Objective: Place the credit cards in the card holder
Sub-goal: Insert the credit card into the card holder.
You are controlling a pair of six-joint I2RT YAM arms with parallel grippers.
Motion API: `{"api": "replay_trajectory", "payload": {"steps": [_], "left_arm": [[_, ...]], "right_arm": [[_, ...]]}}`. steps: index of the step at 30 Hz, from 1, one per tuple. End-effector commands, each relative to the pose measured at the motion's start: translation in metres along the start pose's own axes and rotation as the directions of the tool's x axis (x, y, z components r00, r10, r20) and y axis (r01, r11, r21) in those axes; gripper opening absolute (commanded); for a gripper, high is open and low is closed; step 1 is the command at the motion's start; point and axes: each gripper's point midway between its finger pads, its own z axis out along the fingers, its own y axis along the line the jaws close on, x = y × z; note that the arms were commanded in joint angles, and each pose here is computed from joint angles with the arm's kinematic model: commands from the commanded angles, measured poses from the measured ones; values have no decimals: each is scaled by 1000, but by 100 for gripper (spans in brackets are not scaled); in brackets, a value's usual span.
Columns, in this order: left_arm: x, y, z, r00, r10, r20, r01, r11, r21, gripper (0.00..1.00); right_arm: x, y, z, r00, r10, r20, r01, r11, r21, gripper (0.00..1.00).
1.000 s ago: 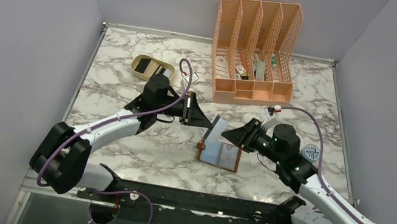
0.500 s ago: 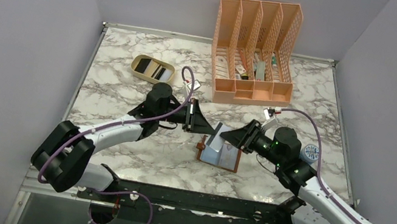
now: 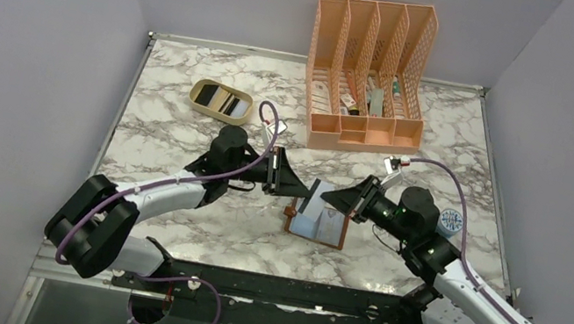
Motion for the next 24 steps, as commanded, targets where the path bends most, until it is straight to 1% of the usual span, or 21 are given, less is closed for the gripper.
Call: {"api": "replay_trajectory", "payload": {"steps": [1, 4, 7, 9, 16, 19, 24], "left_arm": [[-4, 13, 1, 998, 19, 53, -17, 999, -30, 26], [1, 31, 0, 998, 5, 55, -2, 998, -69, 37], [7, 53, 1, 999, -9, 51, 15, 993, -117, 40], [11, 67, 0, 999, -15, 49, 22, 988, -150, 40], [25, 110, 1, 998, -52, 24, 57, 967, -247, 39], [29, 119, 3, 998, -56, 7, 56, 963, -263, 37], [36, 132, 4, 998, -61, -17, 53, 955, -291, 33]], "right_arm": [[-2, -1, -5, 1000, -19, 20, 19, 1000, 14, 1], [-8, -11, -6, 998, -50, 44, 47, 995, 83, 1], [-10, -29, -7, 996, -88, 27, 81, 979, 188, 1], [-10, -41, -6, 994, -108, 3, 103, 961, 258, 1], [-1, -72, 6, 978, -174, -118, 206, 909, 364, 1], [5, -81, 13, 972, -167, -166, 218, 905, 366, 1], [17, -93, 21, 968, -118, -220, 191, 919, 345, 1]]}}
